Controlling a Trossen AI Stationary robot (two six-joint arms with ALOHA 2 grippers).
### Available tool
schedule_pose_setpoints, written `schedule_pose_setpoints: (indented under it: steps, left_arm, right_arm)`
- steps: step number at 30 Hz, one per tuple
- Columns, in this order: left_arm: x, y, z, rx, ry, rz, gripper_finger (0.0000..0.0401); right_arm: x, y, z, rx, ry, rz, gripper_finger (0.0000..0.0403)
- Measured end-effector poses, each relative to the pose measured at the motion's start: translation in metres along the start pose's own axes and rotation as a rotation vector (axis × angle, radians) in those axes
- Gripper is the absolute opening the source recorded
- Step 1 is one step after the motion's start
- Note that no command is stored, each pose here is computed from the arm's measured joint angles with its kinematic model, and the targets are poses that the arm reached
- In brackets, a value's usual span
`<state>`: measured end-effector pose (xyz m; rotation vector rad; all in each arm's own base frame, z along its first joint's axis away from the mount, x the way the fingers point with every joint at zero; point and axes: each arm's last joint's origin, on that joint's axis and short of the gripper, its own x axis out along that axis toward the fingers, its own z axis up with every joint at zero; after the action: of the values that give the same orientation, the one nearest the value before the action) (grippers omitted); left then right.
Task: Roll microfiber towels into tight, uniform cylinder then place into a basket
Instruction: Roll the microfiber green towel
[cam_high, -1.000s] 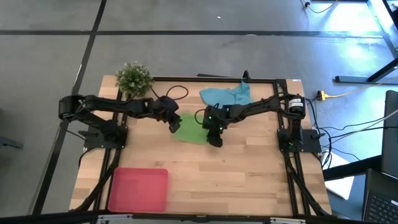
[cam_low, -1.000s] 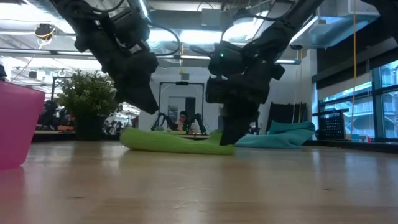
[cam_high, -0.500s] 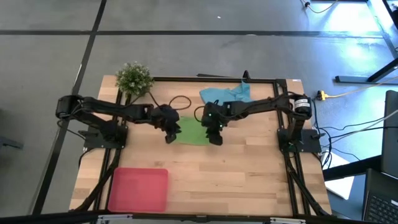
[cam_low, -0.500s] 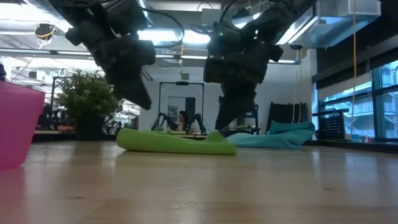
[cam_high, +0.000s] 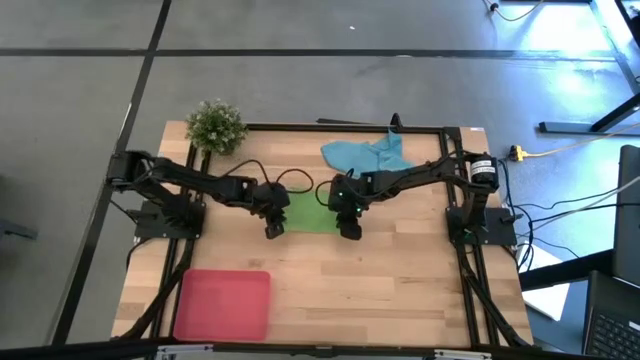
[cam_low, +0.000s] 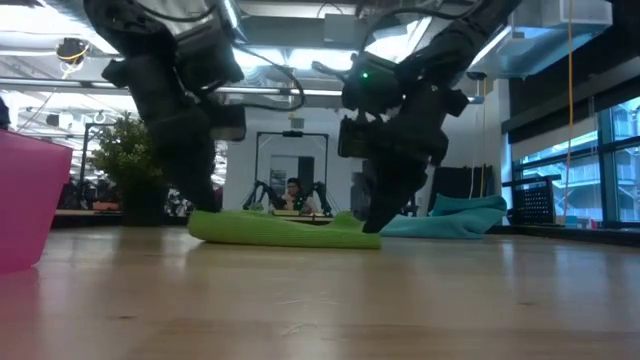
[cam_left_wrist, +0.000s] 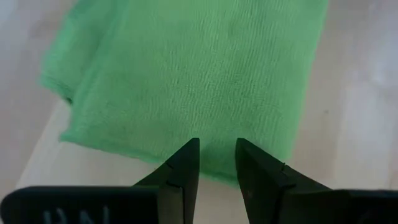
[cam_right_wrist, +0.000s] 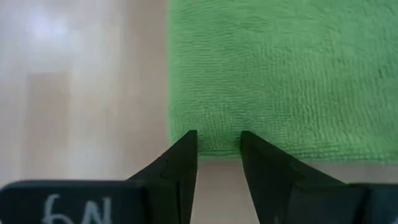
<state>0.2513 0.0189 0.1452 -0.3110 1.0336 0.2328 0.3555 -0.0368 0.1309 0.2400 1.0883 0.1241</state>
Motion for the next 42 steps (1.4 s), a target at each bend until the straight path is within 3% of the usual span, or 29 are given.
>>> schedule_pose_setpoints:
  steps: [7,14,18,23,28,35,42]
  left_arm:
    - [0.011,-0.014,-0.008,0.034,0.080,-0.117,0.0095]
    - [0.007,-0.033,-0.012,0.044,0.076,-0.176,0.0095]
    - [-0.014,-0.034,0.002,0.013,-0.007,-0.197,0.0095]
    - [-0.045,-0.021,0.014,0.012,-0.102,-0.049,0.0095]
    - [-0.050,0.003,0.013,-0.036,-0.084,0.130,0.0095]
    - [-0.025,0.022,0.006,-0.087,-0.030,0.203,0.0095]
    - [-0.004,0.024,0.001,-0.082,0.053,0.215,0.0095]
  right_arm:
    - [-0.001,-0.012,-0.001,0.011,-0.026,-0.156,0.0125]
    - [-0.007,-0.027,0.006,0.012,-0.097,-0.190,0.0125]
    - [-0.024,-0.024,0.017,-0.021,-0.139,-0.193,0.0125]
    - [-0.043,-0.014,0.025,-0.042,-0.196,-0.164,0.0125]
    - [-0.038,-0.006,0.024,-0.060,-0.175,-0.036,0.0125]
    - [-0.006,-0.007,0.014,-0.058,-0.083,-0.016,0.0125]
    - [-0.002,-0.009,0.013,-0.061,-0.072,-0.059,0.0125]
